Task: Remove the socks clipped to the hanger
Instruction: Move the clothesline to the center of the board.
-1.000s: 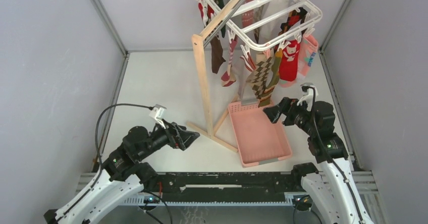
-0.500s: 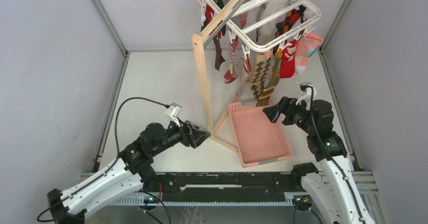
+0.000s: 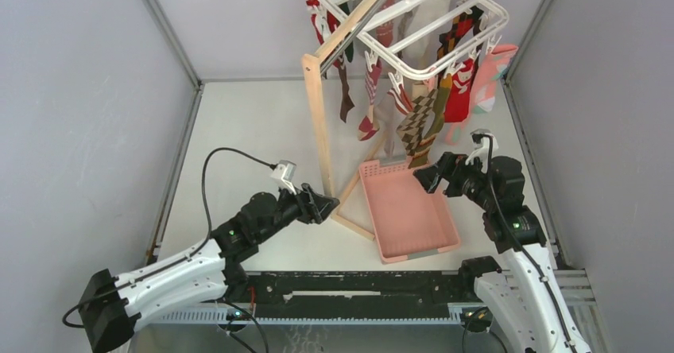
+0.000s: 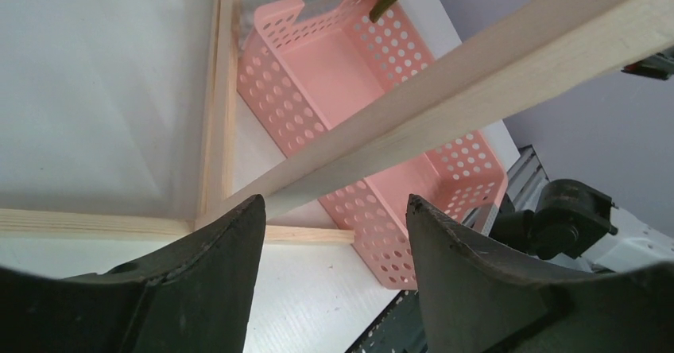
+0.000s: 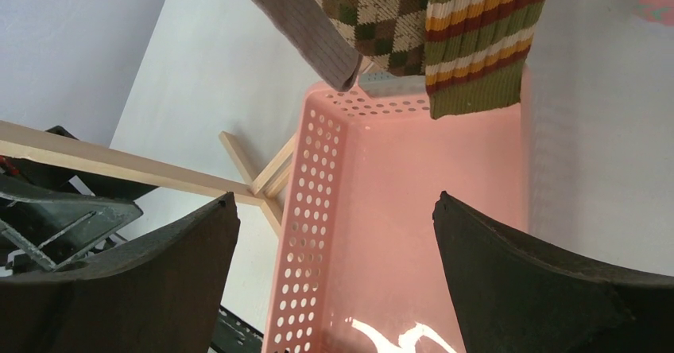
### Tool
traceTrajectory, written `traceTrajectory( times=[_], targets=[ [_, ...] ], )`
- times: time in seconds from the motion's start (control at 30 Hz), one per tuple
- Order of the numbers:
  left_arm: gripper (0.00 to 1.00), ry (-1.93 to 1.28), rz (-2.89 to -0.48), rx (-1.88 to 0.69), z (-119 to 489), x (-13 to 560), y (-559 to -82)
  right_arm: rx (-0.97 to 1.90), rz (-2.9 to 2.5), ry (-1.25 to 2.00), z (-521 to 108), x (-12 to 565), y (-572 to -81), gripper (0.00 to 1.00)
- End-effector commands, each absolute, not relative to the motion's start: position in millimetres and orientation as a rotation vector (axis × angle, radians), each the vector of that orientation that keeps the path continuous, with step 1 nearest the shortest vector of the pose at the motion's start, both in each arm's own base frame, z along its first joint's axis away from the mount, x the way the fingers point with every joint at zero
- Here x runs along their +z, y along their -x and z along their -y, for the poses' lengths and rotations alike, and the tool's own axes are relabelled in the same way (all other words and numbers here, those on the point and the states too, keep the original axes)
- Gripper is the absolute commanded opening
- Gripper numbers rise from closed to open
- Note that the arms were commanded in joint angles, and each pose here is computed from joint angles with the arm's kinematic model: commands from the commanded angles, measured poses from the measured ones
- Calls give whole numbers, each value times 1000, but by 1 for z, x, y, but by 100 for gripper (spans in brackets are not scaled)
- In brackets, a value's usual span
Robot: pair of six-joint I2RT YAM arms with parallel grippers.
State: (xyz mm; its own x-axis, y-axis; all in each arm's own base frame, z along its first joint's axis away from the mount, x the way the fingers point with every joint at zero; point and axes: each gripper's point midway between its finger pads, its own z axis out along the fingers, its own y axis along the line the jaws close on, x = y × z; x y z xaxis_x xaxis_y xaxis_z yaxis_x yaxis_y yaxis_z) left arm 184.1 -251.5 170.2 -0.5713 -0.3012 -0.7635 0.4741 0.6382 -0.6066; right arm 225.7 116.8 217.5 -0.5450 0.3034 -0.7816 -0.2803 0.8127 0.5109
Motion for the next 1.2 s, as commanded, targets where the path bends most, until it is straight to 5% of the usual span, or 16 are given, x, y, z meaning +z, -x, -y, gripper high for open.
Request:
traceTrajectory(
  times=[0.0,0.47,1.17],
  targets=[
    [70,-7,-1834,-1044,251,182,-198,755,-1932,14,-118,246,-227,100],
    [71,118,-1829,-876,246,173,-233,757,-1941,15,-118,247,-219,100],
    [73,362,-1804,-314,141,158,-290,778,-1937,45,-120,252,-208,100]
  ],
)
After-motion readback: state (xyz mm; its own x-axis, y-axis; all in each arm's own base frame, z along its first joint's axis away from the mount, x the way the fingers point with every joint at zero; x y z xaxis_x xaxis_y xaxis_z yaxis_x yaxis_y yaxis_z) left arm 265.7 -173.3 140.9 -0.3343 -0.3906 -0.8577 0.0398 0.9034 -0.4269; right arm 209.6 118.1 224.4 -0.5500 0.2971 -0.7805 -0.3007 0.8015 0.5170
